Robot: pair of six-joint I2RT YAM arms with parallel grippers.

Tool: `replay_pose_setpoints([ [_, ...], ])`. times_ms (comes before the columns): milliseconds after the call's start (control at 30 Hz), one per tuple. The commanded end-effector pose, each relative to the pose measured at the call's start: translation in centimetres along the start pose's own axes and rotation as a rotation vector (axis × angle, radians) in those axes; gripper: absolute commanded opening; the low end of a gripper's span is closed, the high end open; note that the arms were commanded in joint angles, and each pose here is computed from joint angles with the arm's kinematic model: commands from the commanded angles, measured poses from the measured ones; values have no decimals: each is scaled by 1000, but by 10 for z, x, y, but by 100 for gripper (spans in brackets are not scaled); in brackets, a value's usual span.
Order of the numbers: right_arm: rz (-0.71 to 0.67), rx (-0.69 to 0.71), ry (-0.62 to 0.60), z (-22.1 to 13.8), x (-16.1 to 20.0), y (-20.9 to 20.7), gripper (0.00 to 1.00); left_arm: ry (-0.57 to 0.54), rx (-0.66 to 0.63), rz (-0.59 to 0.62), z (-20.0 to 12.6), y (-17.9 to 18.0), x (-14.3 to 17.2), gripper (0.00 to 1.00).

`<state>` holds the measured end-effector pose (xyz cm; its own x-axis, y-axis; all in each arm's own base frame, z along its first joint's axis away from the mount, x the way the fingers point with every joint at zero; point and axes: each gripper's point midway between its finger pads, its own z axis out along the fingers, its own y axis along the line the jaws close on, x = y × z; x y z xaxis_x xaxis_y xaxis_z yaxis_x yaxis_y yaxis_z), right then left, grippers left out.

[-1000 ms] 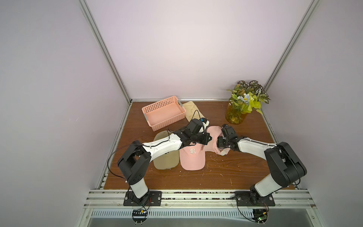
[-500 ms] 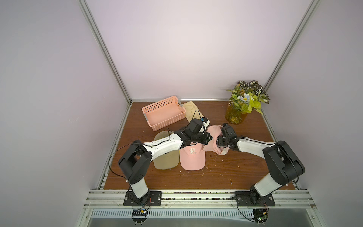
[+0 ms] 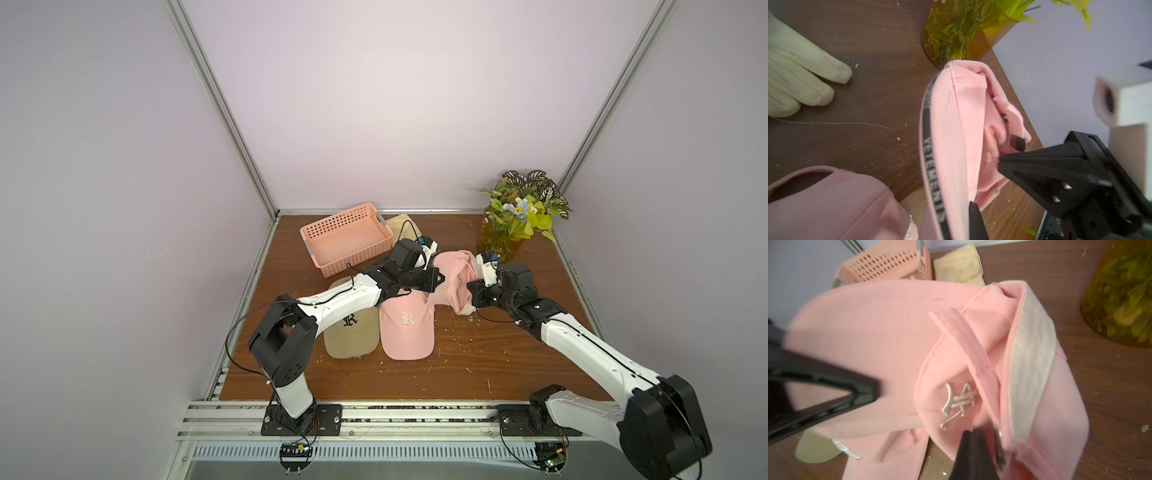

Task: Turn the baseball cap inside out
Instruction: Turn over the baseball cap.

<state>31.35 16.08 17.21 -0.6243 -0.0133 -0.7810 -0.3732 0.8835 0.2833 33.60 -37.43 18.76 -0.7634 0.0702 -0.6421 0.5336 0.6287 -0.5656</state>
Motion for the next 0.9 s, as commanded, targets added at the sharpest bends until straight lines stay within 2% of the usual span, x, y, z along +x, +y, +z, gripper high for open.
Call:
replay_pose_setpoints([
  [0,-12,-102,-29,-20,-7,19,0,-61,40,45,-17,-16,-29,0],
  [100,-27,-173,-48,-34,-15,33,0,-56,62,47,-19,-21,-32,0],
  [233,-54,-297,-136,-63,-35,58,0,-91,77,28,-30,-17,-42,0],
  [500,-50,-332,-278,-107,-73,62,0,-159,69,-32,-69,20,-63,0],
  [667,10,-227,-335,-112,-88,33,0,-205,120,-36,-102,25,-69,0],
  [867,124,60,-351,-99,-90,-30,0,-156,304,15,-114,-9,-55,0],
])
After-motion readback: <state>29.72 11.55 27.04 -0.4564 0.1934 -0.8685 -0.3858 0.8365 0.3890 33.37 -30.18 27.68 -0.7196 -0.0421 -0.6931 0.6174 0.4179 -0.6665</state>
